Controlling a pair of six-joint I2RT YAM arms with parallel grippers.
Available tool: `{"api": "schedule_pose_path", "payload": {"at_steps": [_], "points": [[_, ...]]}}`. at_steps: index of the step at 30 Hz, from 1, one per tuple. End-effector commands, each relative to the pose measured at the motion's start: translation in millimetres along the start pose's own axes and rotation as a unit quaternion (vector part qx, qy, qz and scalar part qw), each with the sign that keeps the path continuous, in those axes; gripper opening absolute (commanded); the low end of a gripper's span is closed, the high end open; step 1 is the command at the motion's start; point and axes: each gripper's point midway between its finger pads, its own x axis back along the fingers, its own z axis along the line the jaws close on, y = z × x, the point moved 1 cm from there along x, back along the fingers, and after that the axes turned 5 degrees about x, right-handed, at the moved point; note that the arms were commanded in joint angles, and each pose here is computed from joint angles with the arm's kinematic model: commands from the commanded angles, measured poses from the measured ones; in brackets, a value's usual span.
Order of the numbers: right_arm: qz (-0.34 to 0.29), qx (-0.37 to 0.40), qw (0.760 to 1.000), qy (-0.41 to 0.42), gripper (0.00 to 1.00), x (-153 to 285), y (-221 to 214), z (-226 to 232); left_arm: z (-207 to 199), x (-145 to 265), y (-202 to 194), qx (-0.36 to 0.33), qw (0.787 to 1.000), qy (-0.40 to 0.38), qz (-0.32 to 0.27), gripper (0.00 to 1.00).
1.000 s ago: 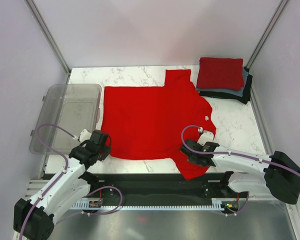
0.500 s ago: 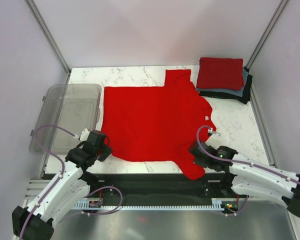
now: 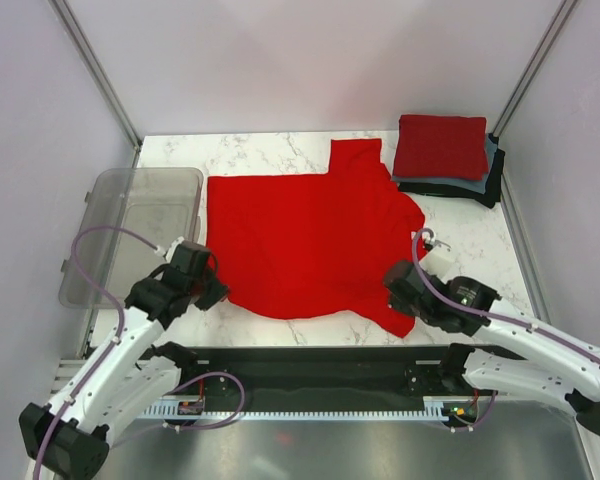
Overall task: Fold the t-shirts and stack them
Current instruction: Fold the tshirt
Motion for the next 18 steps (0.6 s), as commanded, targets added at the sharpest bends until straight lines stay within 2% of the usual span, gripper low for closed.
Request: {"api": "schedule_pose_path", "payload": {"at_steps": [1,7,14,18], "points": [[-0.067,0.026,0.997,-0.004,0.0,13.0,40.5,20.5,-20.2,9.1,20.8,-0.055,0.998,-0.002,-0.021,0.02],[-0.105,0.061,0.992,-0.036,0.0,14.7,90.3,42.8,-40.7,5.6,46.8,-0.091,0.995,0.025,-0.044,0.02],[-0.096,0.09,0.989,-0.068,0.0,-26.7,125.5,49.0,-52.2,-13.9,84.3,-0.13,0.985,0.089,-0.067,0.02],[-0.089,0.101,0.988,-0.076,0.0,-48.4,142.8,51.7,-56.0,-32.5,98.6,-0.136,0.984,0.107,-0.052,0.02]]}}
